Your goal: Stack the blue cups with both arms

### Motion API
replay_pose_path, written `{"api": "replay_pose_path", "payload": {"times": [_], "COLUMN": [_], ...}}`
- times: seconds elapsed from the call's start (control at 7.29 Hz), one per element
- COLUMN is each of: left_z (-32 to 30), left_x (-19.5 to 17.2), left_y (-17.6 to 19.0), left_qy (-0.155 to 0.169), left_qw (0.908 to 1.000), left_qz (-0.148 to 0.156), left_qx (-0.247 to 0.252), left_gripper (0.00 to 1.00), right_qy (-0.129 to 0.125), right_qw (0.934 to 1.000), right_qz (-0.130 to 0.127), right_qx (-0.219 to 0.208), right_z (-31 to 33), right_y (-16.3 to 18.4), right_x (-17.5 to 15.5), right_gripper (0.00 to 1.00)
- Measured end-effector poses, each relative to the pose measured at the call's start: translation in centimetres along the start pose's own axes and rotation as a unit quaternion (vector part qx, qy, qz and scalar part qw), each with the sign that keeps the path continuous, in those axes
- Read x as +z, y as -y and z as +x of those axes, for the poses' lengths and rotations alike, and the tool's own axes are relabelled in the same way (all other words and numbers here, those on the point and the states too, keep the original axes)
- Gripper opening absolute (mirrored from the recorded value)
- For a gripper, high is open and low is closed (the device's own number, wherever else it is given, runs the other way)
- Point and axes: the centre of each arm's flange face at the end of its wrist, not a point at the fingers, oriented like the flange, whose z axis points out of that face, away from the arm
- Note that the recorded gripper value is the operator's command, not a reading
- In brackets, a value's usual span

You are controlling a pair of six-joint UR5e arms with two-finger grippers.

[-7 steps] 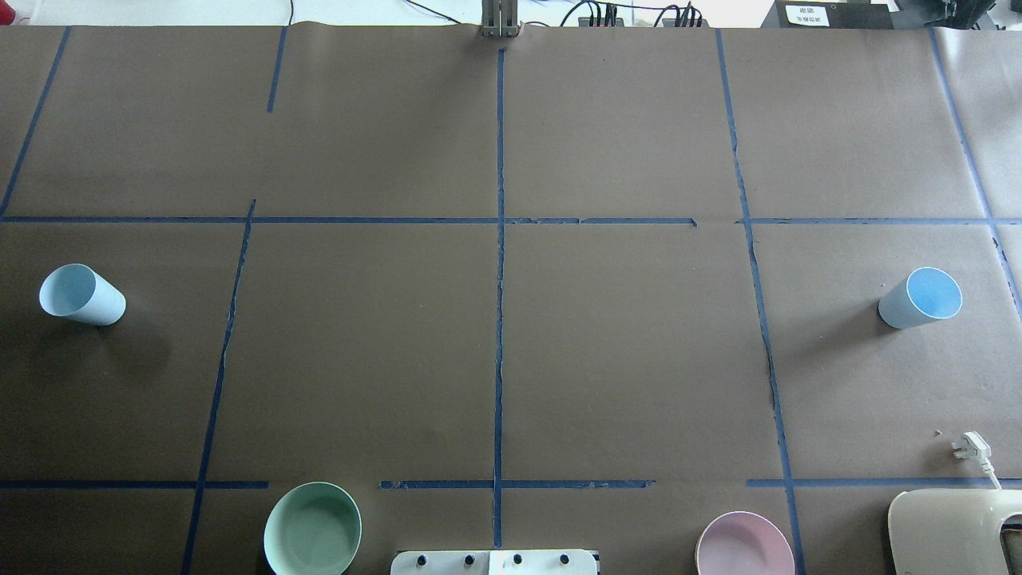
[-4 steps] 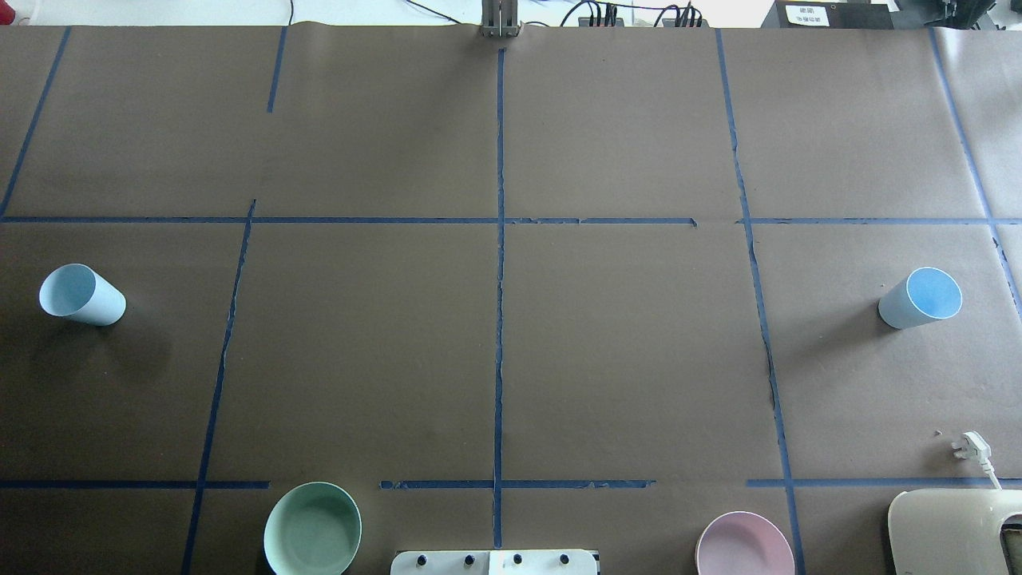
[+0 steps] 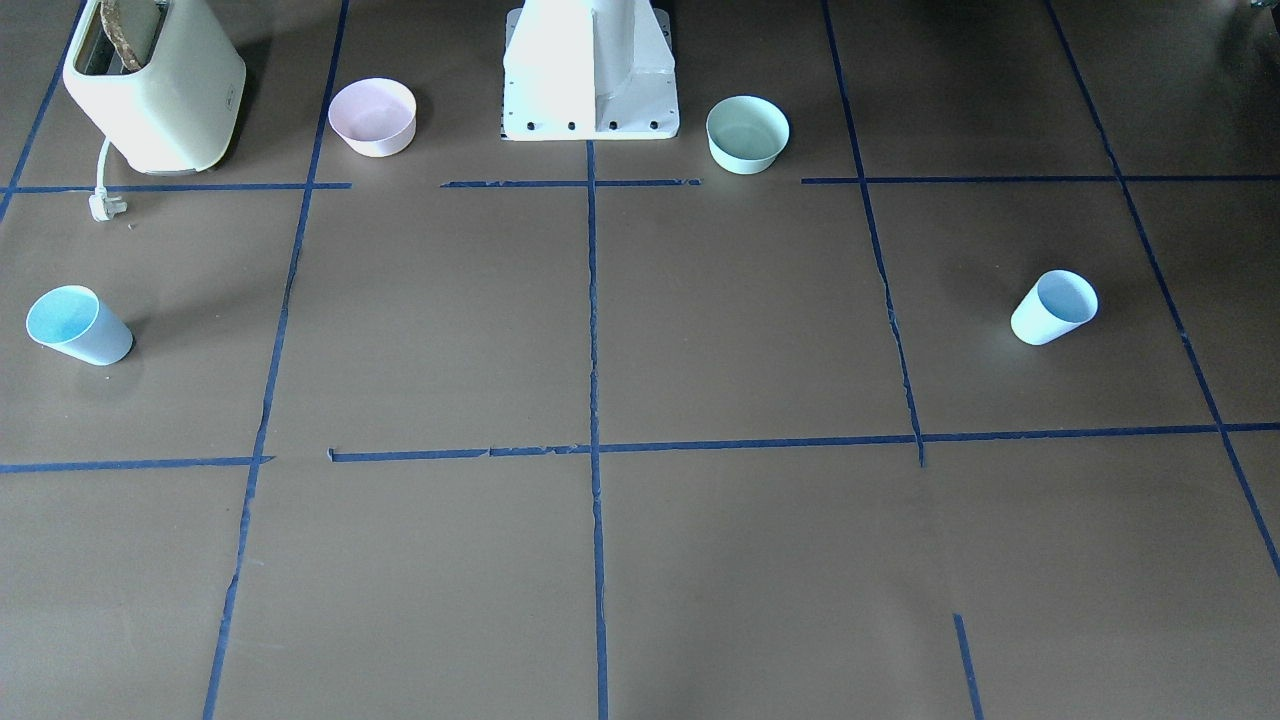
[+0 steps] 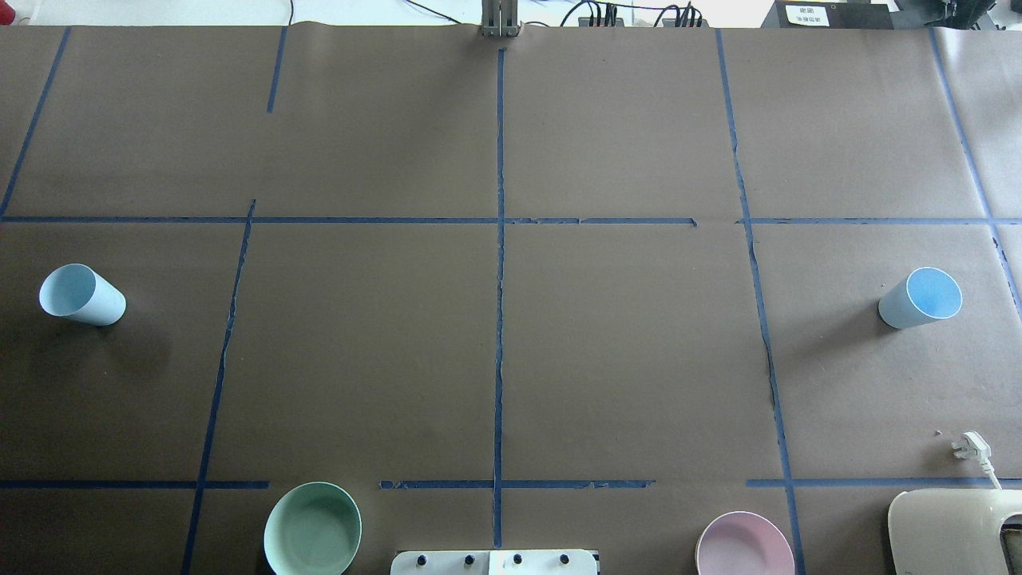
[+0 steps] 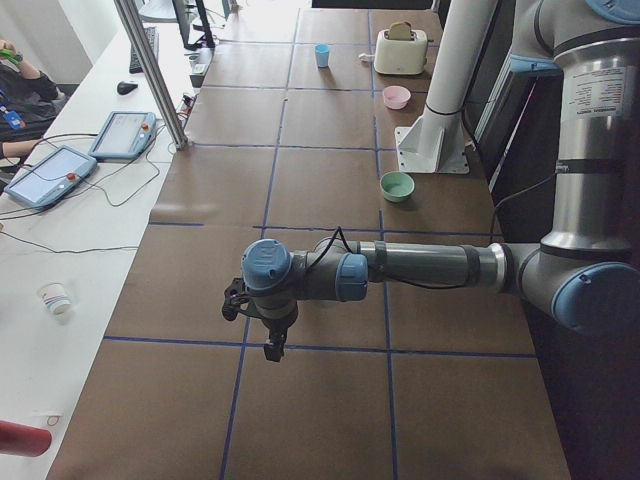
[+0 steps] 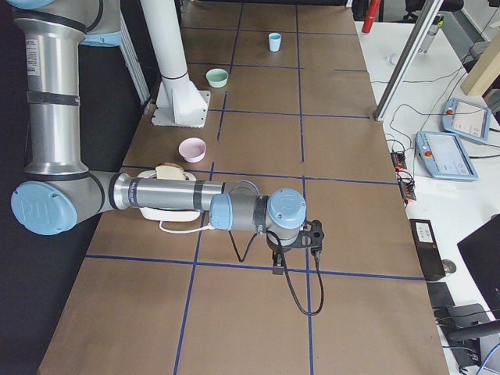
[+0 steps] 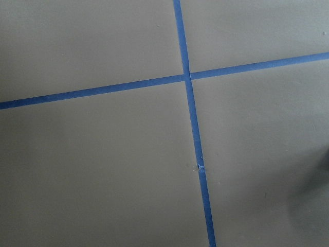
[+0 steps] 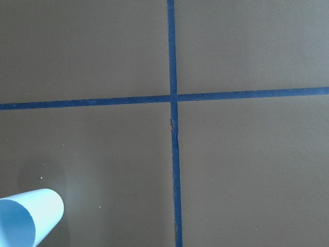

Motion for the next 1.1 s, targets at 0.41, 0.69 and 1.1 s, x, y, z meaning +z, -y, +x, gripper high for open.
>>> {"api": "replay_pose_path", "payload": {"times": [0.41,0.69,1.1], "left_z": [5.8,11.2,15.0], "left_x": [-1.6,-0.4,6.0], "left_y": [1.2,1.7,0.6], "left_qy": [-0.004,-0.018,-0.040], "left_qw": [0.9984,0.9964,0.9937], "left_qz": [0.017,0.008,0.021], "left_qx": [-0.054,-0.082,-0.102], "left_gripper": [1.00,1.00,1.00], "right_qy": [0.000,0.000,0.000], "right_qw": [1.0000,1.0000,1.0000], "right_qz": [0.003,0.003,0.004], "right_qx": [-0.002,-0.003,-0.004], "right_z": [-0.3,-0.4,-0.5], "right_y": [0.2,0.2,0.3], "right_x": [-0.3,-0.3,-0.4], "right_gripper": [1.00,1.00,1.00]}}
